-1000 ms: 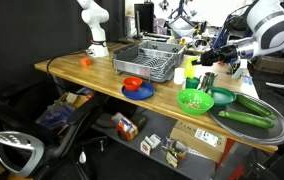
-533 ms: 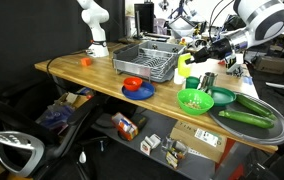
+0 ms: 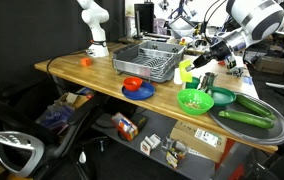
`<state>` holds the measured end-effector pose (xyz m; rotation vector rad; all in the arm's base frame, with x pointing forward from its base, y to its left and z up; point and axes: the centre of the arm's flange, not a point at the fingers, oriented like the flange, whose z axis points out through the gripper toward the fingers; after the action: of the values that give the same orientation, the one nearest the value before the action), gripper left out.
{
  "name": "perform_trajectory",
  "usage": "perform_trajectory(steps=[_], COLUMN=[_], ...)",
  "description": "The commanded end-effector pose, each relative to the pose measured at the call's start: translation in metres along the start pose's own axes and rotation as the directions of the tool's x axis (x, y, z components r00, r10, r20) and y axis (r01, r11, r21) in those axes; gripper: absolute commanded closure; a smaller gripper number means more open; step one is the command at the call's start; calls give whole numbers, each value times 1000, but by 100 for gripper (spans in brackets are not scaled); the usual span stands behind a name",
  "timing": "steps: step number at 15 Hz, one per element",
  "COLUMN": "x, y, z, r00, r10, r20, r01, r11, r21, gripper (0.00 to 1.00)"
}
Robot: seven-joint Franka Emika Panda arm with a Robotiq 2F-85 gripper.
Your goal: Pour the contents of the yellow bowl into the green bowl
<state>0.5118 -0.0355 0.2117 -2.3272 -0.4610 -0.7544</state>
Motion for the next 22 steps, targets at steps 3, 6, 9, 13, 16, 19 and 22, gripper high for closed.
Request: perform_trajectory(steps=[3, 6, 9, 13, 16, 19, 22], x=[38, 63, 88, 108, 113, 116, 115], y=[-25, -34, -38, -39, -39, -38, -39], z=[17, 34, 55, 96, 128, 156, 180], r00=[976, 947, 917, 881, 845, 811, 764], r10=[-112, -143, -147, -59, 25, 101, 180], r20=[185, 286, 371, 470, 534, 576, 619], r01=[122, 166, 196, 144, 103, 71, 23], r11=[992, 984, 976, 979, 972, 961, 952], r21=[-44, -58, -99, -146, -209, -269, -306], gripper=[99, 99, 99, 99, 99, 99, 99])
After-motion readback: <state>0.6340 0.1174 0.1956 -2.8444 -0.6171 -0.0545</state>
